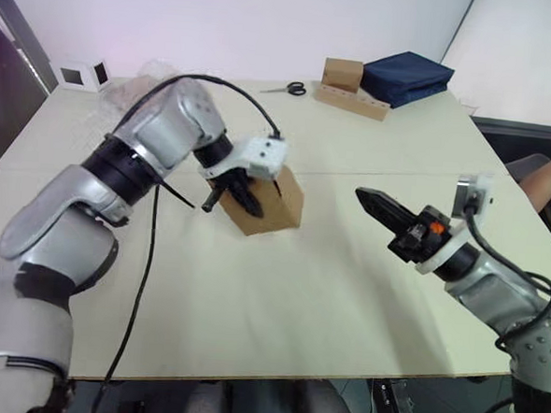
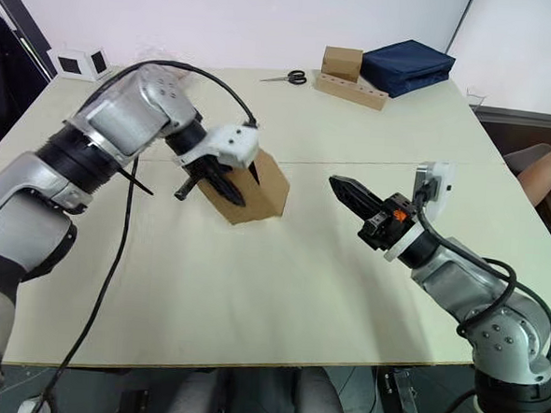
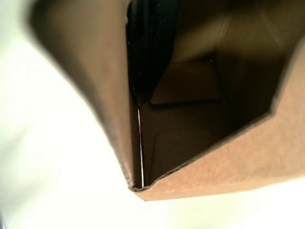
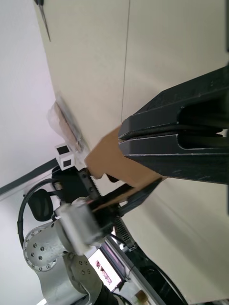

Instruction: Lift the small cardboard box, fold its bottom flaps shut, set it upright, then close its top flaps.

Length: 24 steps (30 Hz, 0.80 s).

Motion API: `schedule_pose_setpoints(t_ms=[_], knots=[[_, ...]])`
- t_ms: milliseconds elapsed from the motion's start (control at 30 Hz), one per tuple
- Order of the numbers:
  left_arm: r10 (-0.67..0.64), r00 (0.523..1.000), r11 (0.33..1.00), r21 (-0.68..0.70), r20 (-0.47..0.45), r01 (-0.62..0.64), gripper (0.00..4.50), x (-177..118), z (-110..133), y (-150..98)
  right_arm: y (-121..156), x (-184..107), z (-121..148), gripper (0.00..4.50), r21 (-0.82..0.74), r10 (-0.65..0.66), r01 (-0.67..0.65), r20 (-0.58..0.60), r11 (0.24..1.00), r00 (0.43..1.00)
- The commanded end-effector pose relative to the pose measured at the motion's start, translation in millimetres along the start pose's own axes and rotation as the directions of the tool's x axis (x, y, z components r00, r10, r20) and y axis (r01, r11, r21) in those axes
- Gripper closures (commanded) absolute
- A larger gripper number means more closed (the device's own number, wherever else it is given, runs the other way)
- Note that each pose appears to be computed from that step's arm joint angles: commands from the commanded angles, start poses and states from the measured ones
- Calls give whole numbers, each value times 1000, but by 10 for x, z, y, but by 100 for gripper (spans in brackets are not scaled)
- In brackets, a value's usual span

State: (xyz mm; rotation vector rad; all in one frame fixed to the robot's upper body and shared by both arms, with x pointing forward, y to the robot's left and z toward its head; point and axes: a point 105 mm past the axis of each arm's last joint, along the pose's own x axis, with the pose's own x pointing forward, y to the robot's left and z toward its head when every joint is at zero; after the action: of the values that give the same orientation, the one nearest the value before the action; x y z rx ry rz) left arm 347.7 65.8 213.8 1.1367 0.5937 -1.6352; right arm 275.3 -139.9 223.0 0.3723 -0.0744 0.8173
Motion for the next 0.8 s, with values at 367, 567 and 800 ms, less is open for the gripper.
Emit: schedule_pose_setpoints(t_ms=[367, 567, 800], knots=[[-14, 996, 997, 72, -93, 21, 101, 133, 191, 186, 177, 28, 20, 450, -45, 11, -8, 60, 999, 998], [42, 999, 999, -12, -34, -43, 4, -88, 394, 211, 166, 23, 3, 450, -46, 14, -12, 41, 999, 999], [129, 991, 991, -34, -15, -130, 4, -478, 512, 146, 164, 74, 2, 450, -52, 42, -41, 18, 998, 999]])
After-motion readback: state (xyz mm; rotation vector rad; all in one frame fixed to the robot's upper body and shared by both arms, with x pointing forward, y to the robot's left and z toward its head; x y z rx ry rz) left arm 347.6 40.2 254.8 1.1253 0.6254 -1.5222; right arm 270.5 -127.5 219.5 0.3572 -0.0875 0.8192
